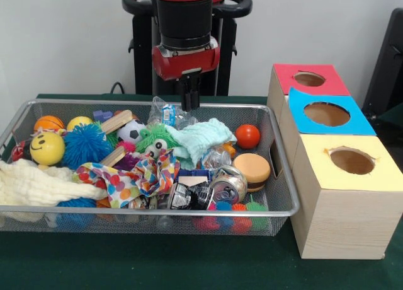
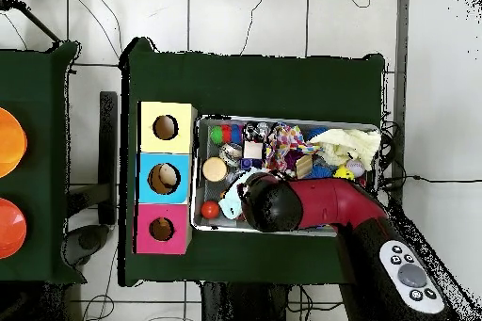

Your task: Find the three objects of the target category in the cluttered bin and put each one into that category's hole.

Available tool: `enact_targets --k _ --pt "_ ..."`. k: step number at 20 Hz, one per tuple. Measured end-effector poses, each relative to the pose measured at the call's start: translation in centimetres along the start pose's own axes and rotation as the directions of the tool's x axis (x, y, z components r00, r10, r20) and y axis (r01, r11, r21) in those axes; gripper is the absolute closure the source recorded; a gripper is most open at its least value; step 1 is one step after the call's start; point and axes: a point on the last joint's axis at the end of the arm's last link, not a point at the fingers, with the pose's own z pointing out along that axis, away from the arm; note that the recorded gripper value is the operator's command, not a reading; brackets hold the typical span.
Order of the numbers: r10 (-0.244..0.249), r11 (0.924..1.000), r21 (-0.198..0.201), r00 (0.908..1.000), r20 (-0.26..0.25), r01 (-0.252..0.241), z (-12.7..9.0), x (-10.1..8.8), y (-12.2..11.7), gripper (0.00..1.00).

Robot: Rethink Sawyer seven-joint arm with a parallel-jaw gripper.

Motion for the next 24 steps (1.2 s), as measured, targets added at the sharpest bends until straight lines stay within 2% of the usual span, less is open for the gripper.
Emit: enact_targets --k 12,13,24 --pt "-0.001 0.9999 -0.011 1.0 -0.003 0.001 0.54 0.16 0.27 1.0" --pt "-0.001 0.9999 -0.012 1.0 -0.001 0.001 0.52 0.11 0.25 0.0" --pt "-0.002 0.9999 -0.014 1.0 0.004 0.002 0.47 -0.04 0.27 0.0"
